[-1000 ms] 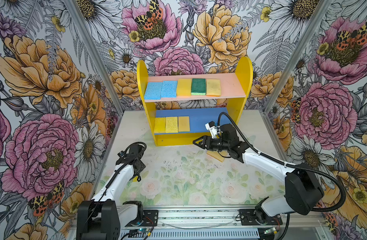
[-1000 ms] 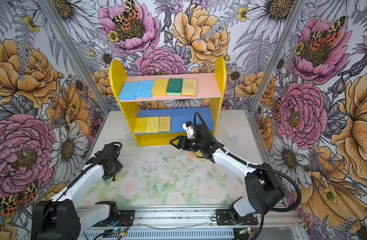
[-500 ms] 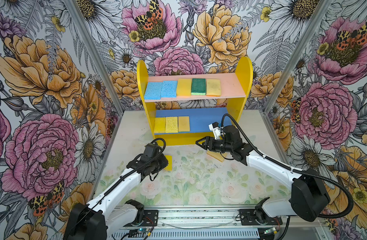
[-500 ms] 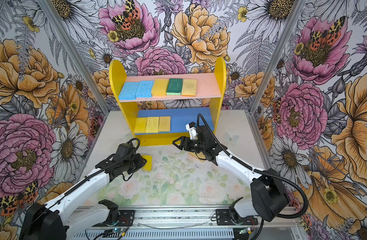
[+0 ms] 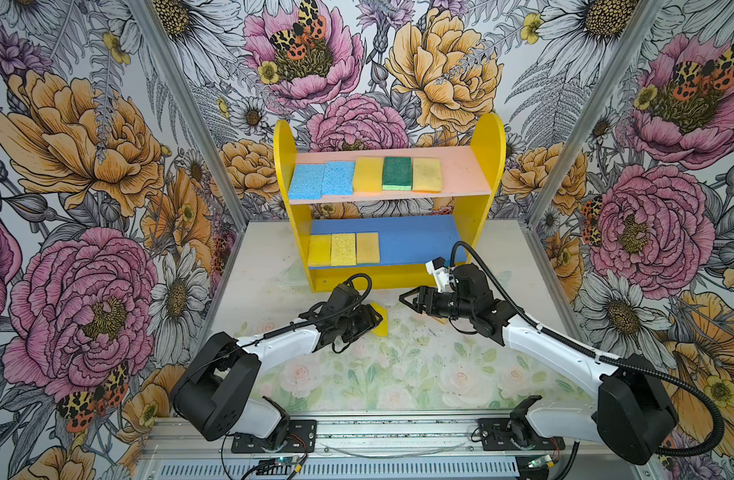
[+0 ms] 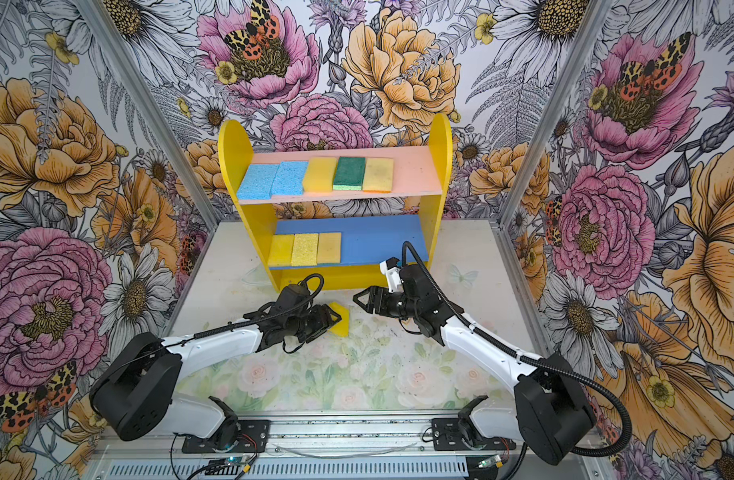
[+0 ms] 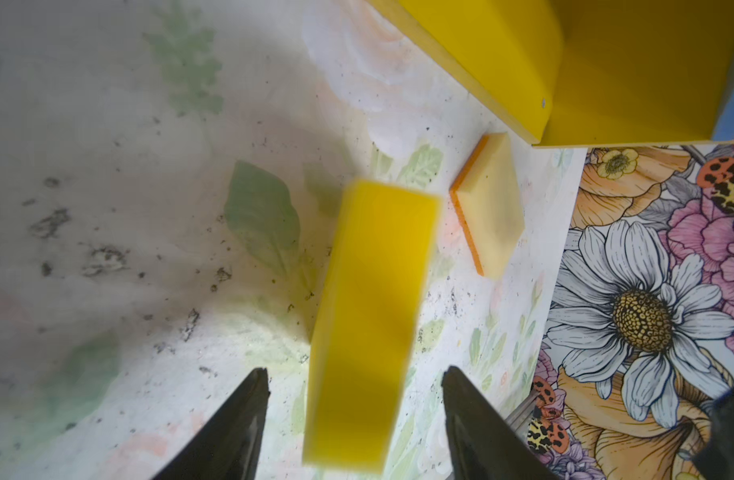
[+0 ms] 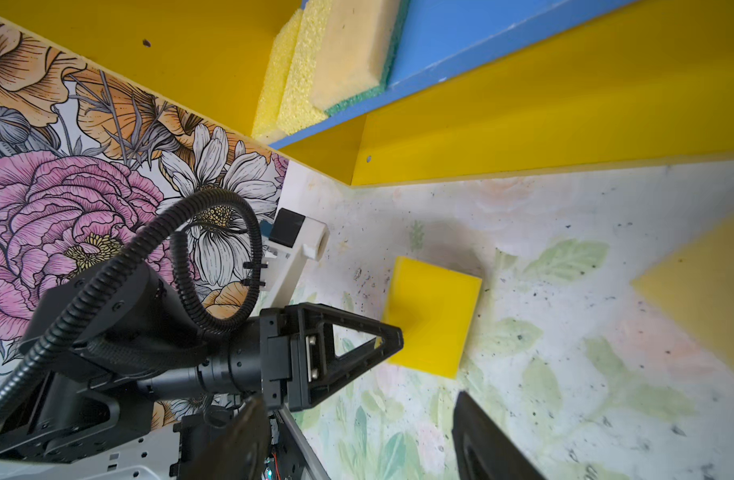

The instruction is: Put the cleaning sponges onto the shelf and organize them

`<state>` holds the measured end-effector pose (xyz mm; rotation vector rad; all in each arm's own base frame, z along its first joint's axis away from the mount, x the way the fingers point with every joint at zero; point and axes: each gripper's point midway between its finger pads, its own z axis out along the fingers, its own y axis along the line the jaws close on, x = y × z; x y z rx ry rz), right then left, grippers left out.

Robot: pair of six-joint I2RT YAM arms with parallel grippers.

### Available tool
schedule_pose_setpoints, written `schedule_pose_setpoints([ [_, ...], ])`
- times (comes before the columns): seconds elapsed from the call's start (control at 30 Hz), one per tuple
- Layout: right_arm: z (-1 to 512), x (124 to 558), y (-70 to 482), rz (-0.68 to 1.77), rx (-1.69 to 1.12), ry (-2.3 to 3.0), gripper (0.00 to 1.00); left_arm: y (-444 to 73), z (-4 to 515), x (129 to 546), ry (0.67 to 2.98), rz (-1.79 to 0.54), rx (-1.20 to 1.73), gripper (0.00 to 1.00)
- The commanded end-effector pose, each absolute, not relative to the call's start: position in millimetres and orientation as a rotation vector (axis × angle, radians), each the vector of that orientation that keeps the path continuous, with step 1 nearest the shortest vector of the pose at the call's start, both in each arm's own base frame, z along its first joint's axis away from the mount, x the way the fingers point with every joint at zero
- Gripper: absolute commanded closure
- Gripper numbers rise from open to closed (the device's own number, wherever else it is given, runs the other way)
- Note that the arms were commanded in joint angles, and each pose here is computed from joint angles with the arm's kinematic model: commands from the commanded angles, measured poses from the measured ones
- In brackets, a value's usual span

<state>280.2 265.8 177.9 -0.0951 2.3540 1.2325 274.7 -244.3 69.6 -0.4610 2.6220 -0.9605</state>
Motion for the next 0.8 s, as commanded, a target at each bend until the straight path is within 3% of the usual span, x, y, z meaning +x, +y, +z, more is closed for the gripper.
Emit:
schedule_pose_setpoints([
  [0.0,163,278,263,1.193,-0.105,2.397,0.29,-243,73,279,2.611,-0.954,-0.446,0.28],
  [0.17,138,272,269,1.177,-0.104,2.48,0.29,-215,66,275,2.633,-0.827,-0.492,0.23],
  [0.77,85,275,329,1.043,-0.105,2.644,0.35,-131,128,257,2.473,-0.791,-0.501,0.05],
])
